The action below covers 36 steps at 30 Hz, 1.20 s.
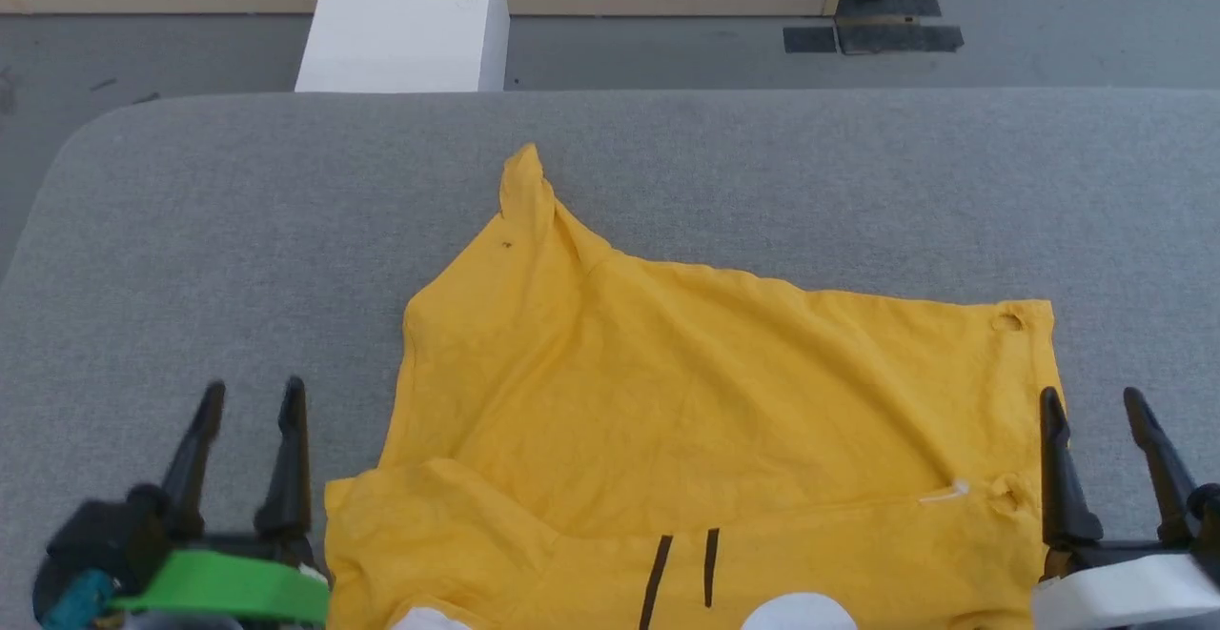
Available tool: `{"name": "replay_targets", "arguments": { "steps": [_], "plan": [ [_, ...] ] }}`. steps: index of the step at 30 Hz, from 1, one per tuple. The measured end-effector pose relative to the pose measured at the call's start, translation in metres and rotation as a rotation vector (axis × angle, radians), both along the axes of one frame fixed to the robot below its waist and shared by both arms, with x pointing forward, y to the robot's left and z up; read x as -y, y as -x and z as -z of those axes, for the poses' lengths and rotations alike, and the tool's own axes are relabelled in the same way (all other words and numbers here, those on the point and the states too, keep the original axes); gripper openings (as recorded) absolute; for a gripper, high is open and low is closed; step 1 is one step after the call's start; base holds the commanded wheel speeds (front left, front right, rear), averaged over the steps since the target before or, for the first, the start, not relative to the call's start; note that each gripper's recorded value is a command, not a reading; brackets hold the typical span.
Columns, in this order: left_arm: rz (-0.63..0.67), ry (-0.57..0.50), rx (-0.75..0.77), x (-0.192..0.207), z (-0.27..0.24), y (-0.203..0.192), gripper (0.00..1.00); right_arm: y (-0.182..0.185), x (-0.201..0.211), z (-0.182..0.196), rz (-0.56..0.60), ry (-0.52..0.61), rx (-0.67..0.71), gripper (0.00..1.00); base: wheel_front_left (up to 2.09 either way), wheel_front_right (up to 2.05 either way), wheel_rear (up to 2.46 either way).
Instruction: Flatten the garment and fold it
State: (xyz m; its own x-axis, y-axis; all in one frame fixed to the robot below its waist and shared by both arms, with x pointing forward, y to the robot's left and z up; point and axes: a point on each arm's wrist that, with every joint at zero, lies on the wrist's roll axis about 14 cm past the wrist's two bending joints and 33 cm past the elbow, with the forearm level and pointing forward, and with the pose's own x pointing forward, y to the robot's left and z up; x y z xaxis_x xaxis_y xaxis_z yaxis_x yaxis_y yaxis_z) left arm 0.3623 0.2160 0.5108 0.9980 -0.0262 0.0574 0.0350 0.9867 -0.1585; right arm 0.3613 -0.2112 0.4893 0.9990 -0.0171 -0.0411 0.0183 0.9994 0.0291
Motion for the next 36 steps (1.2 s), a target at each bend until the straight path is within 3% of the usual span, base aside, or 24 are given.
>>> {"name": "replay_targets", "arguments": {
  "steps": [7,14,18,24,27,36],
  "plan": [
    [0.103,-0.101,0.100,0.000,-0.042,-0.056,1.00,-0.012,0.002,0.006,0.008,0.004,-0.005,1.00,0.00,0.00,0.00],
    [0.275,-0.119,0.033,0.022,-0.062,-0.124,1.00,-0.024,0.000,0.027,0.004,0.000,-0.051,1.00,0.00,0.00,0.00],
    [0.351,-0.145,-0.067,0.032,-0.061,-0.164,1.00,-0.036,-0.005,0.039,-0.012,0.000,-0.069,1.00,0.00,0.00,0.00],
    [0.509,-0.126,-0.286,0.065,-0.022,-0.192,1.00,-0.045,-0.005,0.059,-0.011,0.001,-0.108,1.00,0.00,0.00,0.00],
    [0.601,-0.090,-0.501,0.083,0.030,-0.196,1.00,-0.046,-0.001,0.074,0.003,0.006,-0.140,1.00,0.00,0.00,0.00],
    [0.730,0.001,-0.802,0.107,0.098,-0.180,1.00,-0.037,0.016,0.089,0.051,0.026,-0.190,1.00,0.00,0.00,0.00]
  ]
}}
